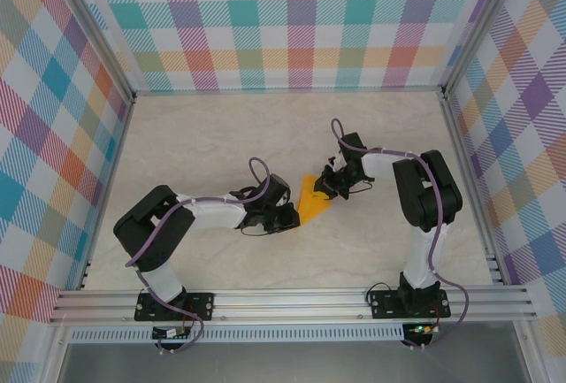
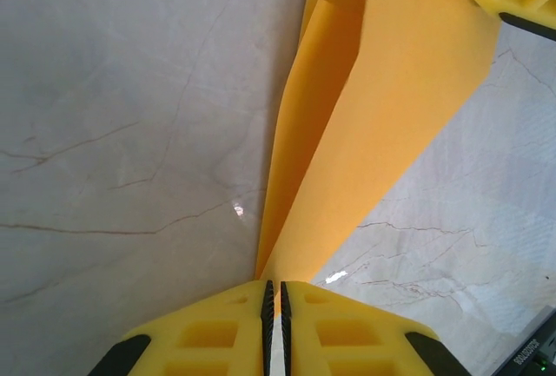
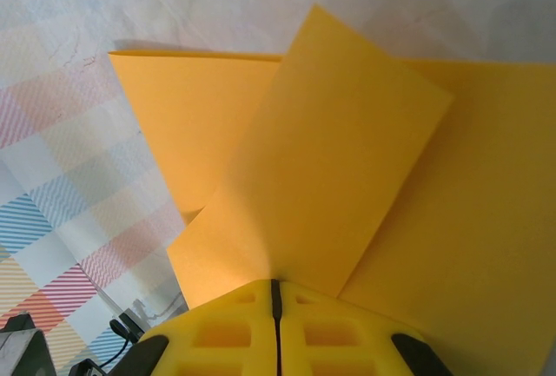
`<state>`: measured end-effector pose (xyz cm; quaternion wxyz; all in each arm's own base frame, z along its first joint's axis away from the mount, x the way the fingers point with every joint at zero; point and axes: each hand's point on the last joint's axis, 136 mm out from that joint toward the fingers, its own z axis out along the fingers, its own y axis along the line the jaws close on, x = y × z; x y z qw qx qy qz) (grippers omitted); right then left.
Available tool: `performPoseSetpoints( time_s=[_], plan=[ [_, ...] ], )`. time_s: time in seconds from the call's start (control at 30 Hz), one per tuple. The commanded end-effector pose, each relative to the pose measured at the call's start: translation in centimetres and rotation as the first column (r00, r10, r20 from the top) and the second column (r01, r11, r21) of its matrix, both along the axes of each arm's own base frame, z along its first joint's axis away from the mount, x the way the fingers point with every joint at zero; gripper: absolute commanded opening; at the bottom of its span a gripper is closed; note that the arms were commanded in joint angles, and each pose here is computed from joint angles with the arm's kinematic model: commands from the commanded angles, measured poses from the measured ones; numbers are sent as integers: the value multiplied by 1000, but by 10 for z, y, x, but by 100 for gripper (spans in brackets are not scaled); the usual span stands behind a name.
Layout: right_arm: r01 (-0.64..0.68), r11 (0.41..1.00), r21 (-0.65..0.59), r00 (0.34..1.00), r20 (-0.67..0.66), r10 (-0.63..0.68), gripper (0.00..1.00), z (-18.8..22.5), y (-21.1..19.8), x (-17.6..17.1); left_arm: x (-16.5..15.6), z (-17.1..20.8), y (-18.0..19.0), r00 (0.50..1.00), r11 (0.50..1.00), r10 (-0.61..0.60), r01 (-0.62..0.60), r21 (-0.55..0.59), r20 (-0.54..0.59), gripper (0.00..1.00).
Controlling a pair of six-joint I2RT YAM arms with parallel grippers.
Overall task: Fold a paper plane with a square sheet of paper (pick it up from the middle)
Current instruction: Fourth fold the wing at the center of the table.
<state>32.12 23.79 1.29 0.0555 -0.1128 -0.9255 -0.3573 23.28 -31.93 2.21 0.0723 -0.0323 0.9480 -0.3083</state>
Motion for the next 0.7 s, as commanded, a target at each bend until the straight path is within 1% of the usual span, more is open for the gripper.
performPoseSetpoints(
  time_s=[0.0,0.17,0.3,0.4,0.57,0.67],
  plan=[
    [19,974,-225,995,-89,-40,6,-62,-32,-19,-16,-23,18,998,996,3,3,92,-67,14],
    [18,974,-225,995,-90,-39,6,-62,-32,-19,-19,-25,16,997,995,-10,18,102,-78,14],
    [18,974,-227,995,-90,-39,6,-62,-33,-19,-23,-28,21,996,991,-17,28,134,-88,14],
    [17,974,-228,995,-94,-39,6,-63,-33,-20,-23,-19,21,997,991,-24,33,126,-72,14],
    [17,974,-228,995,-94,-39,6,-63,-33,-21,5,34,-1,995,999,-45,43,32,89,15],
    [16,973,-229,995,-97,-39,6,-64,-33,-21,22,51,-21,987,998,-49,54,-27,150,15]
  ],
)
